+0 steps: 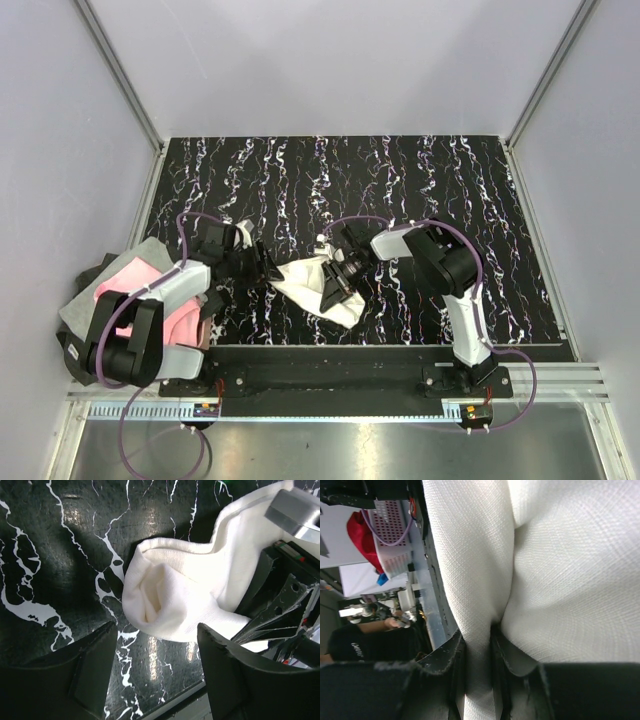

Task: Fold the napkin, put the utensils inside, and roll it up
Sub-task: Roll the napkin with the utensil

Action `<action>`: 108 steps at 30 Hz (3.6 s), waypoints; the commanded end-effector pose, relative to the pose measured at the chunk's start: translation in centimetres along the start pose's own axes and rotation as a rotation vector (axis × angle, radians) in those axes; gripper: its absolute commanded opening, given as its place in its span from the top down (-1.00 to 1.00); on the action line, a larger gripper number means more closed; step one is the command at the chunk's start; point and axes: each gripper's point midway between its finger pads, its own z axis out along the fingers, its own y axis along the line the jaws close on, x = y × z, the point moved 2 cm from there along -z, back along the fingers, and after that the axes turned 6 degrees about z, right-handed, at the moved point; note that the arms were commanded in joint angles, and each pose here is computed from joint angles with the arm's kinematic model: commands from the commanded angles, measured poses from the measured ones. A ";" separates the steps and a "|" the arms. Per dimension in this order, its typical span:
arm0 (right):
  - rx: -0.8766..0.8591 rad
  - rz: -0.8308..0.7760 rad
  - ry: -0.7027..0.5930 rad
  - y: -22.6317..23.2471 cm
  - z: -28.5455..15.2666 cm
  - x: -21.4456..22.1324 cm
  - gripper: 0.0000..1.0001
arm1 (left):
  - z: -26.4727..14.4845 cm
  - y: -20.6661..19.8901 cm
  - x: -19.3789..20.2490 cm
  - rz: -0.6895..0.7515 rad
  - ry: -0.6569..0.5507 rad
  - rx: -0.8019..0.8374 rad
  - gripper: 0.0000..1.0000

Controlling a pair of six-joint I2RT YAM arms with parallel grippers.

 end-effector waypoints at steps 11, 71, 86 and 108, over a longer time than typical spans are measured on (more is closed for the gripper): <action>0.043 0.095 0.012 -2.3 0.2 -0.1 0.36 | 2.5 0.0 -1.6 -0.023 -0.068 0.061 0.26; 0.432 -0.349 -0.116 2.7 2.8 -2.5 0.36 | -1.3 -1.6 -4.1 0.043 -0.152 0.054 -0.34; -0.009 -0.163 -0.057 2.6 0.5 -4.4 0.38 | 0.0 -3.3 -2.1 0.124 -0.233 0.207 -0.34; -0.029 -0.033 -0.084 -1.0 -0.9 -6.2 0.11 | 3.8 -3.0 -0.6 0.161 -0.200 0.279 0.60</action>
